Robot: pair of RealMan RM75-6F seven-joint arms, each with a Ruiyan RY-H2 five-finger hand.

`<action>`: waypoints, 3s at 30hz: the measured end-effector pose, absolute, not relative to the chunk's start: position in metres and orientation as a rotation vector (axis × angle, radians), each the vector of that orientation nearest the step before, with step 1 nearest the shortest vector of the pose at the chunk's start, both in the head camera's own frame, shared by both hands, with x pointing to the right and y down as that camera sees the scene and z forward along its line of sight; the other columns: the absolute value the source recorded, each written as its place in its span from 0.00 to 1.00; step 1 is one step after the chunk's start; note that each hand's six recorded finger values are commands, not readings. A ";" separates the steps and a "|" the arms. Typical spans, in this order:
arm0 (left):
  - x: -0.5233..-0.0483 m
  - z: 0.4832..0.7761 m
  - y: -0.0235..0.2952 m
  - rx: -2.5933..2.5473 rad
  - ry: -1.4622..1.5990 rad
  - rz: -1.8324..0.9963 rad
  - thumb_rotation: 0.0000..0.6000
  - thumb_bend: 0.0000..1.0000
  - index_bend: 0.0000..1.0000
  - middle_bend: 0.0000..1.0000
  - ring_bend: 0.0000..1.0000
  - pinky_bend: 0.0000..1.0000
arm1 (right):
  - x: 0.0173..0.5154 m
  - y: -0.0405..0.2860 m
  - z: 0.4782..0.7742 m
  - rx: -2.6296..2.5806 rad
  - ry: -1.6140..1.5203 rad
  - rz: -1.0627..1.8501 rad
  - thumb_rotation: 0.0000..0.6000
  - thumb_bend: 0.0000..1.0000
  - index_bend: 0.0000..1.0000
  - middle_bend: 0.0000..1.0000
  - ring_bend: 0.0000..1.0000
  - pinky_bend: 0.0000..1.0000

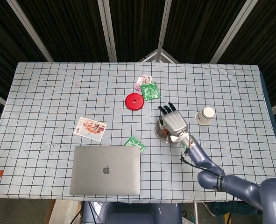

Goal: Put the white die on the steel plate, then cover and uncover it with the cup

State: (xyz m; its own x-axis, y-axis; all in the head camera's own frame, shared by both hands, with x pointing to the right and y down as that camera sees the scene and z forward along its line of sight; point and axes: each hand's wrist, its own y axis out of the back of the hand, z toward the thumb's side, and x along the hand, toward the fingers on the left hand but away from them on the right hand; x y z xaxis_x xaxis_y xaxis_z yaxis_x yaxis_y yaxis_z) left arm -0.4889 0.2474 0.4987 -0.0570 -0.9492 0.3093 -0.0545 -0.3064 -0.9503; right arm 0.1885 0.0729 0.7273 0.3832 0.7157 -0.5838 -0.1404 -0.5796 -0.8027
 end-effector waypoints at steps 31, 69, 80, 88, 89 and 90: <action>-0.488 0.503 0.247 -1.436 1.104 -1.491 1.00 0.26 0.22 0.00 0.00 0.13 | 0.210 0.077 0.739 -1.833 -0.460 1.393 1.00 0.12 0.41 0.13 0.12 0.00; -0.481 0.506 0.250 -1.447 1.083 -1.489 1.00 0.26 0.22 0.00 0.00 0.13 | 0.329 0.055 0.687 -1.621 -0.705 1.514 1.00 0.00 0.19 0.13 0.08 0.00; -0.483 0.507 0.249 -1.440 1.087 -1.500 1.00 0.26 0.22 0.00 0.00 0.13 | 0.338 0.044 0.689 -1.597 -0.702 1.538 1.00 0.11 0.23 0.24 0.07 0.00; -0.483 0.507 0.249 -1.433 1.083 -1.504 1.00 0.26 0.22 0.00 0.00 0.13 | 0.341 0.036 0.694 -1.578 -0.688 1.555 1.00 0.14 0.24 0.31 0.08 0.00; -0.483 0.507 0.249 -1.433 1.083 -1.506 1.00 0.26 0.22 0.00 0.00 0.13 | 0.341 0.036 0.695 -1.577 -0.686 1.558 1.00 0.14 0.24 0.31 0.08 0.00; -0.483 0.508 0.248 -1.433 1.082 -1.507 1.00 0.26 0.22 0.00 0.00 0.13 | 0.342 0.036 0.696 -1.575 -0.682 1.561 1.00 0.15 0.24 0.32 0.09 0.00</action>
State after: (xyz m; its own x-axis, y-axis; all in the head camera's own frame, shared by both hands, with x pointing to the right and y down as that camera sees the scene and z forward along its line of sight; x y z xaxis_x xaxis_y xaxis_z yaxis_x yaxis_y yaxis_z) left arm -0.4829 0.2485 0.5077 -0.0636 -0.9394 0.3369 -0.0192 -0.3364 -0.9415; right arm 0.3421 0.0363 0.6955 0.0938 0.8282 -0.5526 -0.1566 -0.5358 -0.8297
